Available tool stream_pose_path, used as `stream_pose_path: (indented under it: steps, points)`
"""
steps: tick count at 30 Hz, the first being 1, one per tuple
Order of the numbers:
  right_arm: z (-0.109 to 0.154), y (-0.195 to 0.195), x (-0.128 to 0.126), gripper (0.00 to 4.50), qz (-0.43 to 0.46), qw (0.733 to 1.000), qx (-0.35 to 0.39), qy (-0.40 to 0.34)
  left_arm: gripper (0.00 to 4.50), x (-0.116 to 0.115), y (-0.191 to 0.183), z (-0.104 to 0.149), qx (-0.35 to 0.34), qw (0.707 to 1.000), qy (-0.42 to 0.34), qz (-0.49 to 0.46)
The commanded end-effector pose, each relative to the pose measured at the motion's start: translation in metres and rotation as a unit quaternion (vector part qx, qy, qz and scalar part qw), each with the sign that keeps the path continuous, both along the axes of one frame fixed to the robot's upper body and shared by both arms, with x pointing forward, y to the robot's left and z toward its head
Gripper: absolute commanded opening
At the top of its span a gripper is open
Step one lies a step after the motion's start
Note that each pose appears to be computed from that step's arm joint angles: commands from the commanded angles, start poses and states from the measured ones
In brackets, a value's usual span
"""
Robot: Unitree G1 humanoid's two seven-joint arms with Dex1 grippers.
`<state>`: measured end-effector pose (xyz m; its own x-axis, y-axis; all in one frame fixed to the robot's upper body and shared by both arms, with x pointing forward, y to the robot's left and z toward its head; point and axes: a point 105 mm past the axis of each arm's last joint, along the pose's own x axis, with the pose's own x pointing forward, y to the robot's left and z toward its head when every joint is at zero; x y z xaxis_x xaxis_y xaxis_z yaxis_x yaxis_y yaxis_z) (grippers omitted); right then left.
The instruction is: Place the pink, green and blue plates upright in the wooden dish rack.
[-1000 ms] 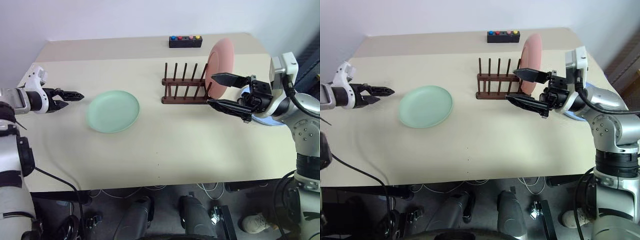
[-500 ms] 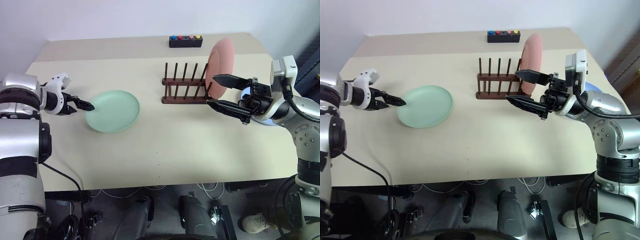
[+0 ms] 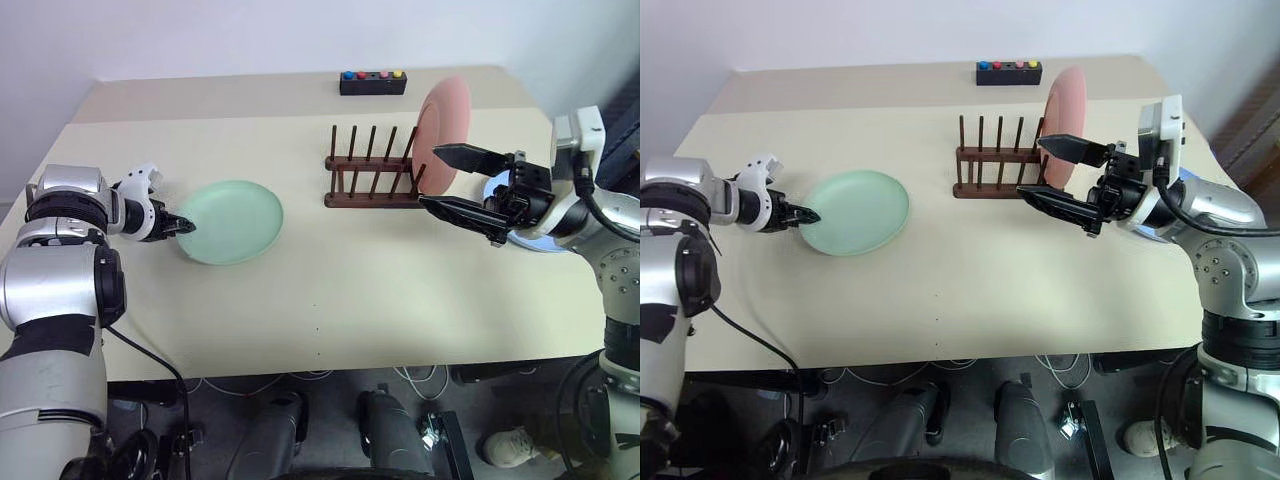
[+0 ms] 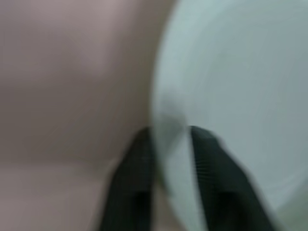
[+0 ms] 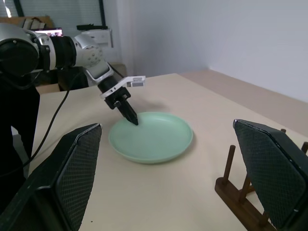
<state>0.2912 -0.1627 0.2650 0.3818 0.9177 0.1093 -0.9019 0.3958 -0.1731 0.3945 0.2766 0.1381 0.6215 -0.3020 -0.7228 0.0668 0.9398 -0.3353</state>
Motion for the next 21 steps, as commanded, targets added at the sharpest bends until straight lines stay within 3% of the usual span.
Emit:
stream_pose_path:
  steps: [1, 5, 8, 11, 14, 18, 21]
  points:
    - [0.013, -0.001, -0.006, 4.5, 0.0, 1.0, 0.0, -0.028, 0.02, 0.001, 0.002, 0.004, -0.008, 1.0, -0.005, 0.017]
    - [0.016, 0.002, -0.006, 4.5, 0.004, 0.999, 0.0, -0.036, 0.02, 0.005, -0.001, 0.017, -0.041, 0.998, -0.028, 0.025]
    - [0.017, 0.005, -0.006, 4.5, 0.009, 0.999, -0.001, -0.037, 0.02, 0.014, -0.007, 0.044, -0.09, 0.992, -0.088, 0.018]
    - [0.002, 0.008, -0.005, 4.5, 0.008, 0.999, -0.029, -0.025, 0.02, 0.019, -0.011, 0.077, -0.152, 0.971, -0.184, -0.029]
    - [-0.02, 0.009, -0.005, 4.5, 0.001, 0.997, -0.07, -0.023, 0.02, 0.012, -0.005, 0.086, -0.19, 0.955, -0.223, -0.054]
    - [-0.022, 0.024, 0.005, 4.5, -0.029, 0.989, -0.114, -0.089, 0.02, 0.014, -0.001, 0.113, -0.275, 0.882, -0.378, -0.056]
    - [-0.032, 0.03, 0.012, 4.5, -0.042, 0.963, -0.202, -0.173, 0.02, 0.02, 0.001, 0.109, -0.276, 0.857, -0.434, -0.01]
